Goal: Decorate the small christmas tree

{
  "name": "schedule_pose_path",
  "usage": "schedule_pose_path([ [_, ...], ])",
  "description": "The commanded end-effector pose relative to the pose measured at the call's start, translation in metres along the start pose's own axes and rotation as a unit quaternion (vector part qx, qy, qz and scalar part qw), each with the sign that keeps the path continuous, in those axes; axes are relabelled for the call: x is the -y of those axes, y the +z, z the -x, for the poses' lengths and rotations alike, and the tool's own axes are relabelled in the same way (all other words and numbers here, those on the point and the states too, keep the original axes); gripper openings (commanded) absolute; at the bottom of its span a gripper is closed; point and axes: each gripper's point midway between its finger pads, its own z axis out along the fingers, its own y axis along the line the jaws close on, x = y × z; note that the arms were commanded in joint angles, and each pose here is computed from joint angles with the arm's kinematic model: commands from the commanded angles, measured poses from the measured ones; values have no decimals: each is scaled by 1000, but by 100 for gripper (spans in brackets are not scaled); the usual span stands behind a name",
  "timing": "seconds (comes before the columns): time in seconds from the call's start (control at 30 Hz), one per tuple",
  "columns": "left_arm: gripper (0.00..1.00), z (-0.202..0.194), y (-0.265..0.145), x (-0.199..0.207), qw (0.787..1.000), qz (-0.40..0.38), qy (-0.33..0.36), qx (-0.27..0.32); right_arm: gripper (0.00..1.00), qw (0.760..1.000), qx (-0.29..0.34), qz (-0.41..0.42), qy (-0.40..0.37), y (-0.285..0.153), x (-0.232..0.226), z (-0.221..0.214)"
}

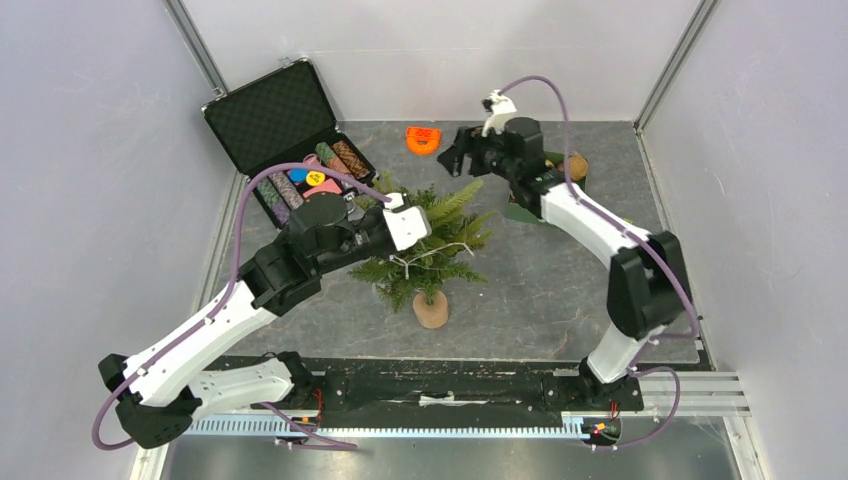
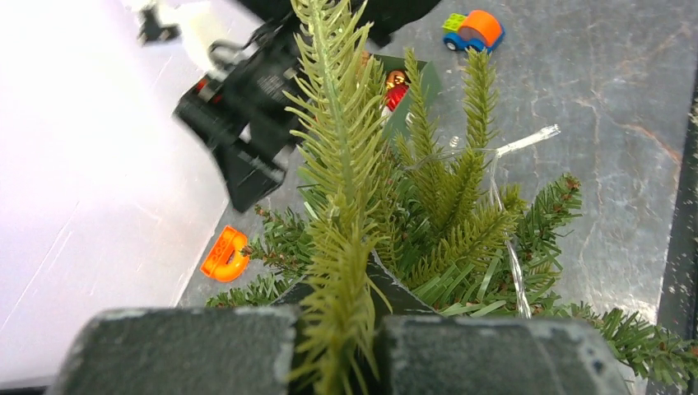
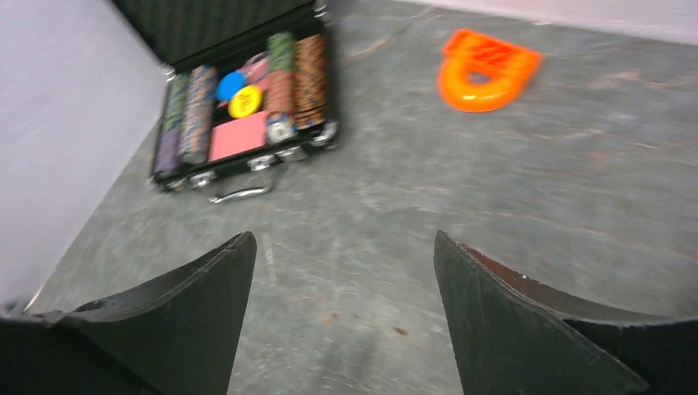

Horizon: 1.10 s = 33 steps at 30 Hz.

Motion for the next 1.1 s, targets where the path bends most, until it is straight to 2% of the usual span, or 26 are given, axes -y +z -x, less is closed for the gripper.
schedule_pose_path([
  [0.0, 2, -13, 9, -2, 999, 30, -37, -21, 83, 994, 52, -97, -27, -38, 30, 2],
  [0.1, 2, -2, 10, -11, 998, 54, -14, -24, 87, 992, 82, -70, -67, -62, 23, 4],
  [0.27, 2, 0, 17, -40, 991, 120, 20, -55, 91, 981, 119, -95, -122, -102, 27, 23],
  [0.47, 2, 8, 24, -51, 987, 151, -7, -57, 92, 978, 129, -42, -157, -125, 3, 14],
  [0.67, 2, 24, 22, -74, 977, 206, -1, -63, 92, 973, 150, 28, -175, -141, -27, 13],
  [0.8, 2, 14, 34, -60, 978, 197, -7, -67, 92, 962, 159, 78, -209, -159, -44, -8],
  [0.93, 2, -3, 44, -34, 984, 159, -44, -62, 92, 966, 141, 30, -213, -170, -22, -39],
  [1.07, 2, -11, 49, -18, 987, 121, -90, -53, 93, 973, 98, 39, -206, -171, -19, -66],
])
